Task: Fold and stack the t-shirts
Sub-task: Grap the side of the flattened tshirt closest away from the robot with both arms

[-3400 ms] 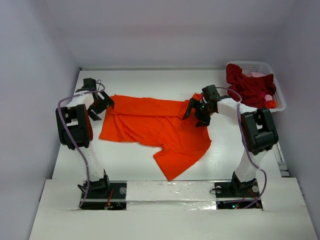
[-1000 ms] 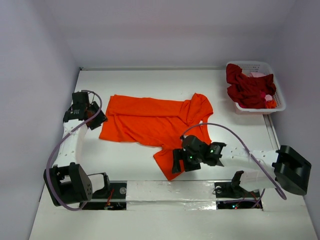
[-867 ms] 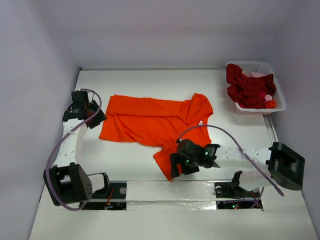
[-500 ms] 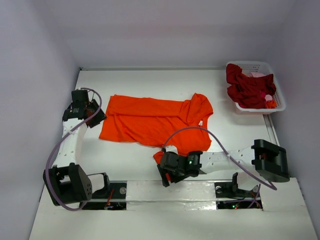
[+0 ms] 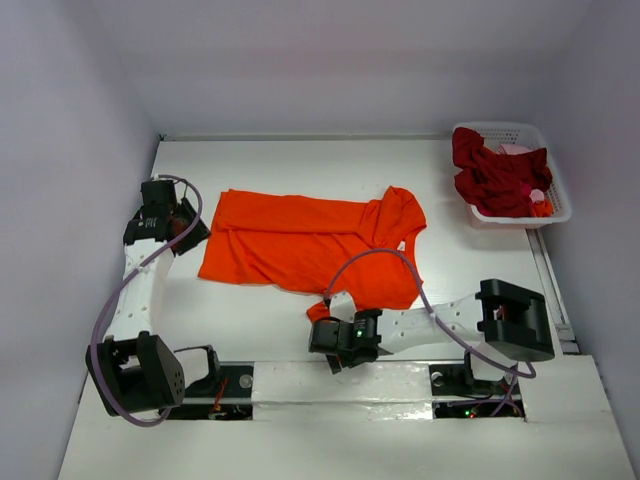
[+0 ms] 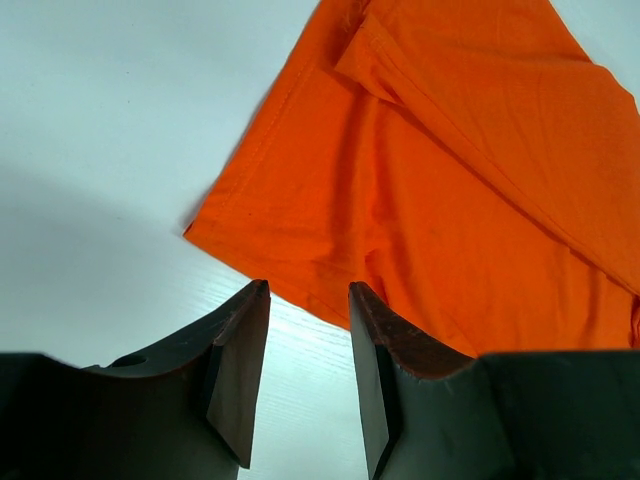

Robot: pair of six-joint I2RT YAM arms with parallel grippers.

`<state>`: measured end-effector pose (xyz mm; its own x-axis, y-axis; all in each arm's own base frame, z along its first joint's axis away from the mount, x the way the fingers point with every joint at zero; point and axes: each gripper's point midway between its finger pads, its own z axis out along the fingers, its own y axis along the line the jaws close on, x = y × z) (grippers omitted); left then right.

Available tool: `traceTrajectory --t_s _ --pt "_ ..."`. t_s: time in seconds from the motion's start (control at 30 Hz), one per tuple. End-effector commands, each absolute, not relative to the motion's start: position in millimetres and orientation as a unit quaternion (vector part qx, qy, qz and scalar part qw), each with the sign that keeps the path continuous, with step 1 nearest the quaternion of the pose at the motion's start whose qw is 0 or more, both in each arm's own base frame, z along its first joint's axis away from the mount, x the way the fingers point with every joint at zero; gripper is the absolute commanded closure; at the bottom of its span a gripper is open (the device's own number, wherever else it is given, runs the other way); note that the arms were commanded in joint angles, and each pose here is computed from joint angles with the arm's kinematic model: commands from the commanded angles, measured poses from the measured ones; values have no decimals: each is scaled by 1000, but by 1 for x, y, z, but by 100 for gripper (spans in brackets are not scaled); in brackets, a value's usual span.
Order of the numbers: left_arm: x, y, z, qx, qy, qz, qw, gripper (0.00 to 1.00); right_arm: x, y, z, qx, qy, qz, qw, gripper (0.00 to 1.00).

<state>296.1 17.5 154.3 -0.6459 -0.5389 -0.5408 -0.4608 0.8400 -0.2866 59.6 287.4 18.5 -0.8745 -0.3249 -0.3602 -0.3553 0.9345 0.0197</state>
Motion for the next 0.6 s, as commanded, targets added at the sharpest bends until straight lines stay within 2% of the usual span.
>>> traceTrajectory --t_s 0.0,0.37,0.57 --pt "300 20 177 -272 895 -59 348 66 63 285 22 -177 962 10 209 24" --pt "302 19 178 -272 895 -63 347 66 69 288 41 -175 955 -2 238 27" --pt "304 18 179 -271 896 -65 346 66 62 311 53 -201 948 46 242 29"
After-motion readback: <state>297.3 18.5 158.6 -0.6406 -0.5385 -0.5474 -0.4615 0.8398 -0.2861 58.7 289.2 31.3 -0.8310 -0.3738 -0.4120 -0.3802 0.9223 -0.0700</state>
